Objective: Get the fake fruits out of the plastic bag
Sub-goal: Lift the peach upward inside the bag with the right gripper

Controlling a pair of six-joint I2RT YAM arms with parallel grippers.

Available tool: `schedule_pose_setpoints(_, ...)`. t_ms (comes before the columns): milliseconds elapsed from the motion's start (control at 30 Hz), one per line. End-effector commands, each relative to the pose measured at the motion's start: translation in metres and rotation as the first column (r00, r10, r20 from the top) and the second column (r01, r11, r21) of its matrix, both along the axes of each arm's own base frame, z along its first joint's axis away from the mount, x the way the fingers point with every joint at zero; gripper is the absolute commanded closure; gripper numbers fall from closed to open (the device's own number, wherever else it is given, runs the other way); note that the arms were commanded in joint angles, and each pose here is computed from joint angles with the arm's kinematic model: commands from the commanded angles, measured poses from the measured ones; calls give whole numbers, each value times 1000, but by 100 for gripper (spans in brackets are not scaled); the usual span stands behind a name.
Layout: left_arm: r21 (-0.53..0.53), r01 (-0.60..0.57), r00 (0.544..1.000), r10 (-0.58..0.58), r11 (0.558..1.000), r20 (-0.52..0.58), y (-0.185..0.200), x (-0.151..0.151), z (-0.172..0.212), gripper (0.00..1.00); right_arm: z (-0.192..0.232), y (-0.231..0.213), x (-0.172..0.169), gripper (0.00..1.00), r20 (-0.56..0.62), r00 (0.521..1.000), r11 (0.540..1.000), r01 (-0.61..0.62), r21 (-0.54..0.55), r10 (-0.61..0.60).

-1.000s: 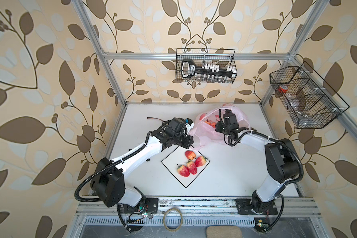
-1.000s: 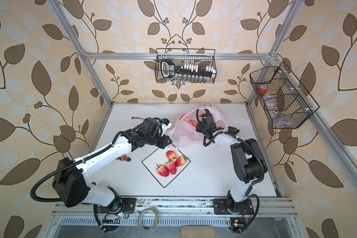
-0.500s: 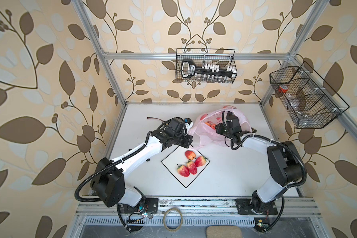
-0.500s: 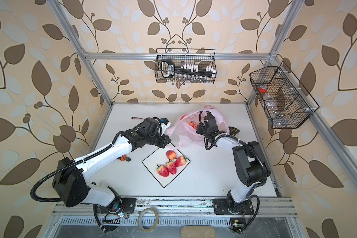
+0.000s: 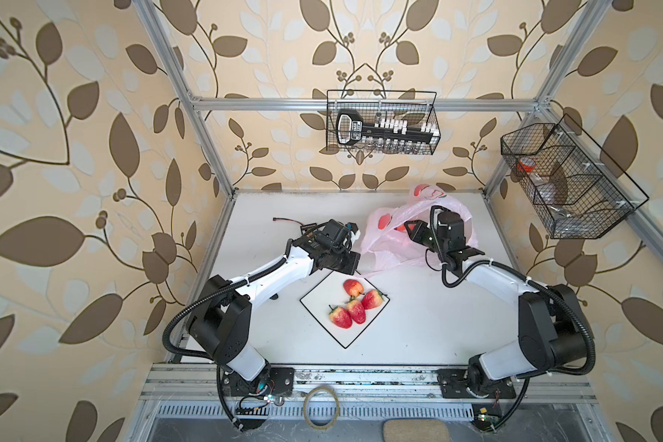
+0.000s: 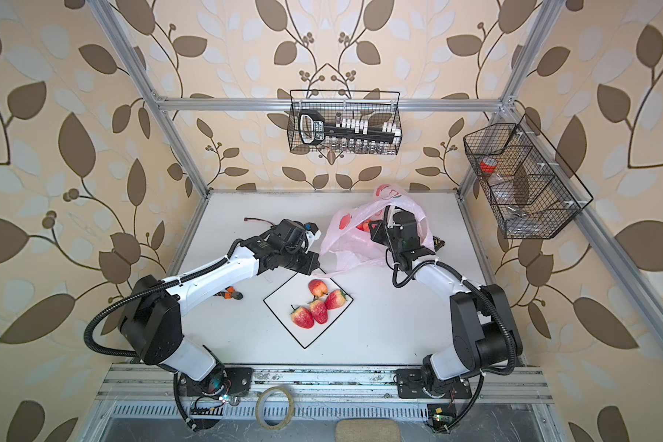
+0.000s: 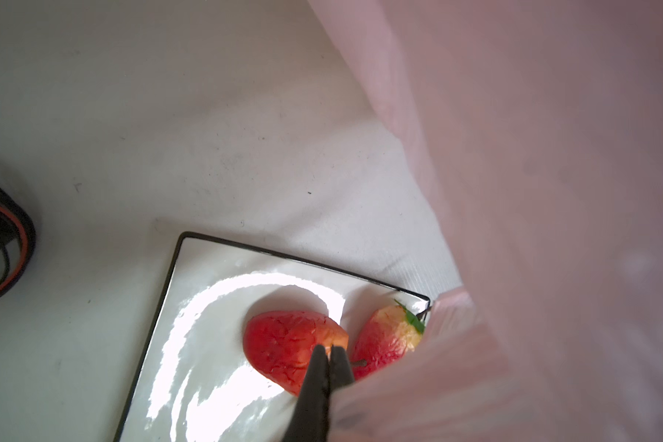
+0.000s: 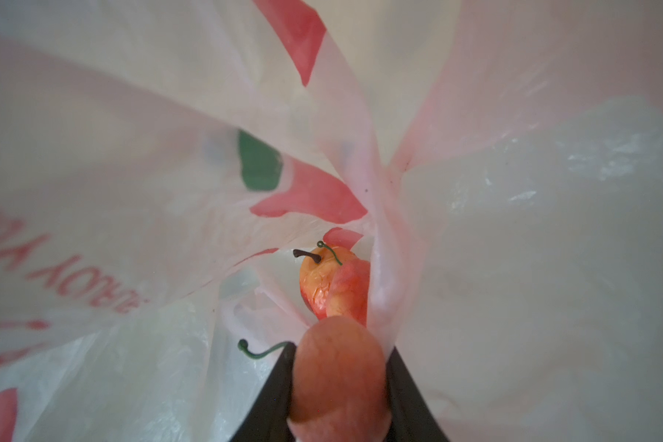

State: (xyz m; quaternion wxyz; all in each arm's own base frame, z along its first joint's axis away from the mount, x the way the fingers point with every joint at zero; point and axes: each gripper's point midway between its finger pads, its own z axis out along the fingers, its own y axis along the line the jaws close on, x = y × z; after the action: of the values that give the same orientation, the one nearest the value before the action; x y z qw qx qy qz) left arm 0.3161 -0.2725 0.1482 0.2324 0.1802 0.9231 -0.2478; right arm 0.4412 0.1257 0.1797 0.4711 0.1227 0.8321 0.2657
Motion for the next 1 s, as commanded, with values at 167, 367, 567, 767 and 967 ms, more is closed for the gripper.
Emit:
schedule_pose_setpoints(167,-42,-38,998,40,998,41,0,22,25,100,-9,33,-19,72,0,976,975,-216,54,216)
schedule_pose_setpoints(367,-41,-40,999,41,998,22,0,24,20,100,-74,22,-32,72,-183,966,981,-191,-21,184)
schedule_pose_setpoints(567,-9,-41,999,40,999,-30,7,12,0,100,-102,15,-32,72,-236,962,985,-157,-73,136)
schedule_pose_setpoints(767,12,-25,997,26,1000,-69,10,3,-14,100,-130,8,-30,69,-308,946,981,-144,-129,99)
schedule_pose_setpoints(967,66,-1,996,7,998,-90,13,-3,-26,100,-133,1,-32,60,-319,946,976,-127,-177,65)
